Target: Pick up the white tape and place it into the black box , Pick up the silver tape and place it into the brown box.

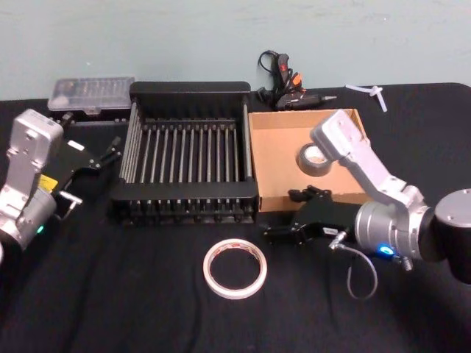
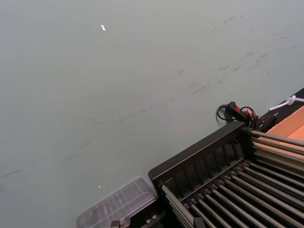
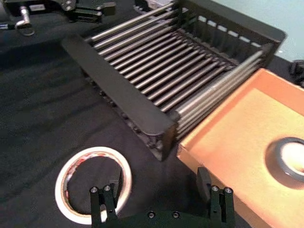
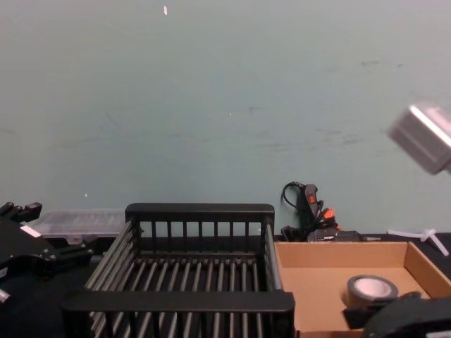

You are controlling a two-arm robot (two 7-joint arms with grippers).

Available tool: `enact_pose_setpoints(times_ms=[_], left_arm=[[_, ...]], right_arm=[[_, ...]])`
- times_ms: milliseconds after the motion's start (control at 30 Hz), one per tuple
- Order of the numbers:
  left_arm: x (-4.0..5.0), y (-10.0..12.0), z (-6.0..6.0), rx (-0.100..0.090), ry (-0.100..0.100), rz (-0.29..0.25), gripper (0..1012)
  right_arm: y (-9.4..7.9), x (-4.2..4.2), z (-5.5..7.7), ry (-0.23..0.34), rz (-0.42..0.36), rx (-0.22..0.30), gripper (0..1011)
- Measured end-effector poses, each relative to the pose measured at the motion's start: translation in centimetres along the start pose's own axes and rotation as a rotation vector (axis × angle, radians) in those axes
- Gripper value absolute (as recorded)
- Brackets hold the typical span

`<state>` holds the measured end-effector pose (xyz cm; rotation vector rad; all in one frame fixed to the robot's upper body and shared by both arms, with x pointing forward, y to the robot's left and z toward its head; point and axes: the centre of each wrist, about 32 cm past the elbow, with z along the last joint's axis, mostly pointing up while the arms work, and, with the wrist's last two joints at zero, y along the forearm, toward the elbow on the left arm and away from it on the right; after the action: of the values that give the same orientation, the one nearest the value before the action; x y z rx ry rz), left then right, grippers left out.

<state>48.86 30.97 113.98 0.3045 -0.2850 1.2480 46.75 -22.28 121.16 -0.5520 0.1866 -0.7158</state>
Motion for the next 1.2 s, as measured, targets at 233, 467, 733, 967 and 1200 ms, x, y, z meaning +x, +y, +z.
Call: enact_pose_setpoints(times_ms=[233, 467, 733, 967, 1200], left_arm=[[0.00, 0.0, 0.0, 0.000, 0.000, 0.000, 1002], [0.00, 0.0, 0.0, 0.000, 0.000, 0.000, 1001], [0.00, 0.0, 0.0, 0.000, 0.000, 0.000, 1001], [0.00, 0.0, 0.0, 0.000, 0.000, 0.000, 1001], [0.00, 0.0, 0.0, 0.000, 0.000, 0.000, 1001]], right_arm=[[1.1, -0.56, 0.1, -0.005, 0.026, -0.023, 1002], [1.9, -1.17, 0.0, 0.003, 0.027, -0.080, 1002], [2.7, -1.72, 0.0, 0.005, 0.022, -0.124, 1002], [3.2, -1.93, 0.2, -0.003, 0.026, -0.138, 1003], [3.8, -2.12, 0.4, -0.014, 0.031, -0.154, 1002]])
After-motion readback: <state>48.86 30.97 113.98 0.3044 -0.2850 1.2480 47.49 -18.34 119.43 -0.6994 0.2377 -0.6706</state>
